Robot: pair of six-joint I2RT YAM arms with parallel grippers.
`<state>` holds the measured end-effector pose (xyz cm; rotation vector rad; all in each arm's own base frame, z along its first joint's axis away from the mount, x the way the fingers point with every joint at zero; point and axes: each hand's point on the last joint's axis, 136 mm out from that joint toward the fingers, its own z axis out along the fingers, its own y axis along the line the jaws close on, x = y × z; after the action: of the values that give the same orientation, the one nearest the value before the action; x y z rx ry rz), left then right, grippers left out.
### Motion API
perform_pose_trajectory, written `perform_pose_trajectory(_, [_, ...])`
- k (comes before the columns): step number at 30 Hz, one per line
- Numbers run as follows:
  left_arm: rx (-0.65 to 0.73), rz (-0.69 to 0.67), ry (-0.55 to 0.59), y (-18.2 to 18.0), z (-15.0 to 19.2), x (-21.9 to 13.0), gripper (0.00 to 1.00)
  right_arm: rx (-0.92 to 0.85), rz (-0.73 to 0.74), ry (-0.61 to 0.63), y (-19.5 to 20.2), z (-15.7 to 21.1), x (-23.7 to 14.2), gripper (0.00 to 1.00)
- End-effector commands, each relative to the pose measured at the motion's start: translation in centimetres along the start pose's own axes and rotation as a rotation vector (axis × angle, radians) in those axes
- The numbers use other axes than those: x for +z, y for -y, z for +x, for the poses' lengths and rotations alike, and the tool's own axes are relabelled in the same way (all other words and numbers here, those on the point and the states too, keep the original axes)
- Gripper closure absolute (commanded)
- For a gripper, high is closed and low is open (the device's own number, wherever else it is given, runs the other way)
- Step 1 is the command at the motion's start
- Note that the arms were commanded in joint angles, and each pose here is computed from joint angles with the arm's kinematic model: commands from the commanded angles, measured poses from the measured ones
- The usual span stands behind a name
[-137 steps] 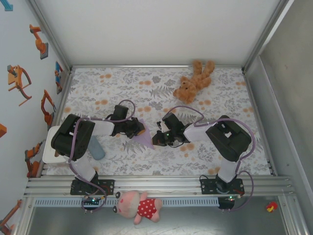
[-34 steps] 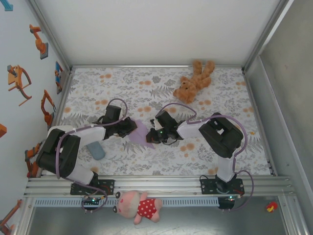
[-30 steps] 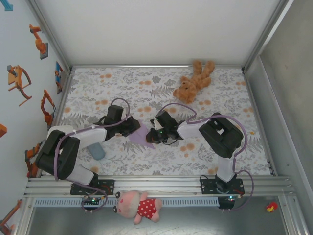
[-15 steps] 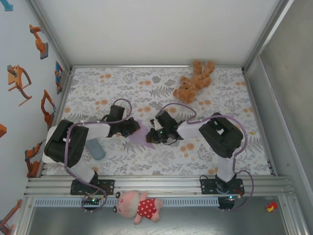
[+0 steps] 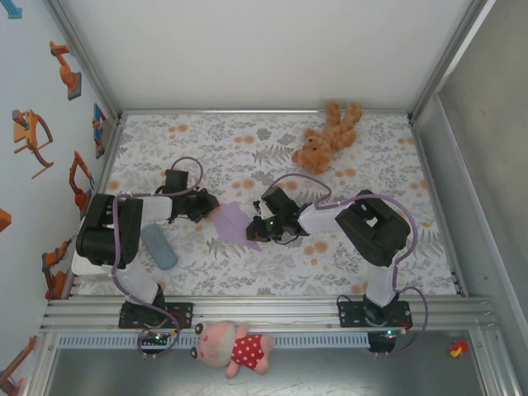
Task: Fold a paper plane with a square sheet of paper (pick it up from the middle)
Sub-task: Fourth fold the wing at the center of the table.
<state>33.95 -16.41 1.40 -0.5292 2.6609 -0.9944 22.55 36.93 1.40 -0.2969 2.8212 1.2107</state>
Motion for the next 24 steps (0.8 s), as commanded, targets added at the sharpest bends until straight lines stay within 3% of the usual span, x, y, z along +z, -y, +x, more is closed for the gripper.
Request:
perform_pose_trajectory(1, [0.037,-0.063,0.052,-0.8,-2.0,-1.2,0.89,0.130,0.266,-0.101,7.6,4.6,0.6,0.94])
perform_pose_trajectory(6, [0.057,0.019,0.080,2.3,-2.3,-3.4,0.89,0.121,0.245,-0.090,7.0,4.1,0.6,0.94])
perform_pose_trajectory(11, [0.048,0.126,0.059,5.0,1.8,-4.1,0.88,0.107,0.189,-0.065,5.5,3.2,0.7,0.94])
perform_pose_trajectory(16, [0.088,0.117,-0.021,6.3,5.8,-2.4,0.88,0.078,0.106,-0.040,3.4,2.0,0.8,0.93])
perform_pose_trajectory(24, [0.053,0.038,-0.104,4.6,7.1,1.2,0.89,-0.014,-0.040,0.036,-1.2,-0.6,-0.2,0.92])
